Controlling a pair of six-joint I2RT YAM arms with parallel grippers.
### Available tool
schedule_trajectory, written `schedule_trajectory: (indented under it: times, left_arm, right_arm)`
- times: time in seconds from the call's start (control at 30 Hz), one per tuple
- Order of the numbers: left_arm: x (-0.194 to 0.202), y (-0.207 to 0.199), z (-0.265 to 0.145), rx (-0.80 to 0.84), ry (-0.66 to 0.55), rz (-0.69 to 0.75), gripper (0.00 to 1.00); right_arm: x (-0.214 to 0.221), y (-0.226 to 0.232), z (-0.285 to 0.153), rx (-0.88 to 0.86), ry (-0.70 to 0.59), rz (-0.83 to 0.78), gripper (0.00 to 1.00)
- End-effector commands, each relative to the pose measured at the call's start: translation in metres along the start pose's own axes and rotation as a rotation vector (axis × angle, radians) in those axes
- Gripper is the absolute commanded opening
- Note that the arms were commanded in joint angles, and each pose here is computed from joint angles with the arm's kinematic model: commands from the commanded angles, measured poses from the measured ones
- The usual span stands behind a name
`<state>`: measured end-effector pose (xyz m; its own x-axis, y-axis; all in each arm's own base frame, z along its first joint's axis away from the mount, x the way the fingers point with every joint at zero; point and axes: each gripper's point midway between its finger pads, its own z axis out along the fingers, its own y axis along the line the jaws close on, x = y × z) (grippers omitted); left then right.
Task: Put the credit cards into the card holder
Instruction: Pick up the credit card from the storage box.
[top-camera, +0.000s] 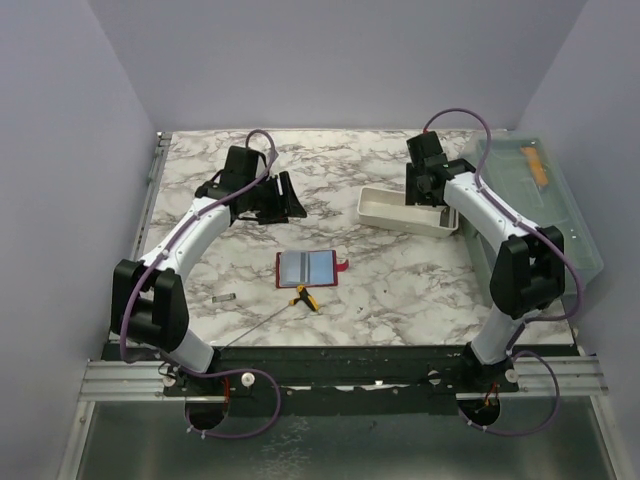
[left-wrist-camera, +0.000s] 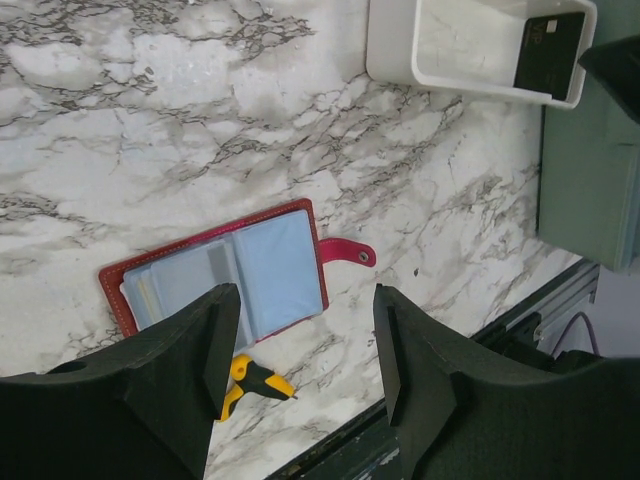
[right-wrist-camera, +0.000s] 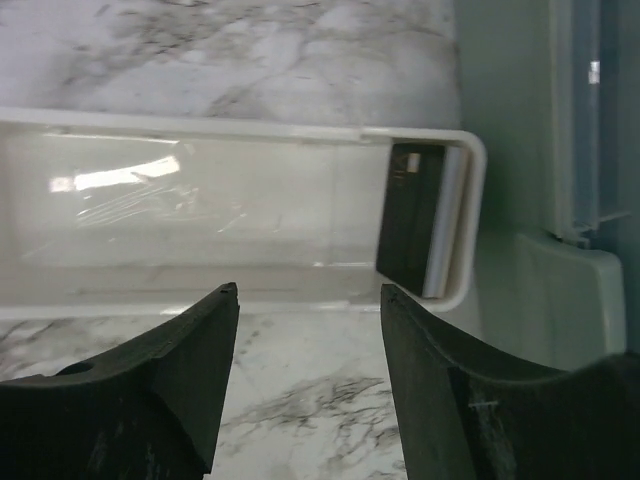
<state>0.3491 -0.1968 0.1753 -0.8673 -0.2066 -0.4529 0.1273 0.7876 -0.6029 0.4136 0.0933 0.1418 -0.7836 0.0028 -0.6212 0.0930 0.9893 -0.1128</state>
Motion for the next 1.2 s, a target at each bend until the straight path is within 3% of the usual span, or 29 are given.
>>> schedule_trajectory:
  times: [0.0, 0.33, 0.87, 1.17]
  left_arm:
    - [-0.004, -0.011, 0.006, 0.055, -0.005, 0.094, 0.62]
    - [0.014, 0.002, 0.01, 0.049, 0.016, 0.112, 0.62]
    - [0.016, -0.001, 0.008, 0.065, 0.018, 0.115, 0.62]
    - [0.016, 0.001, 0.008, 0.062, 0.019, 0.116, 0.62]
  right_arm:
    - [0.009, -0.054, 0.014, 0.286, 0.046, -0.07, 0.61]
    - [0.029, -0.074, 0.049, 0.425, 0.128, -0.074, 0.5]
    - [0.047, -0.096, 0.072, 0.575, 0.145, -0.125, 0.49]
    - [0.041, -0.095, 0.07, 0.547, 0.135, -0.122, 0.3]
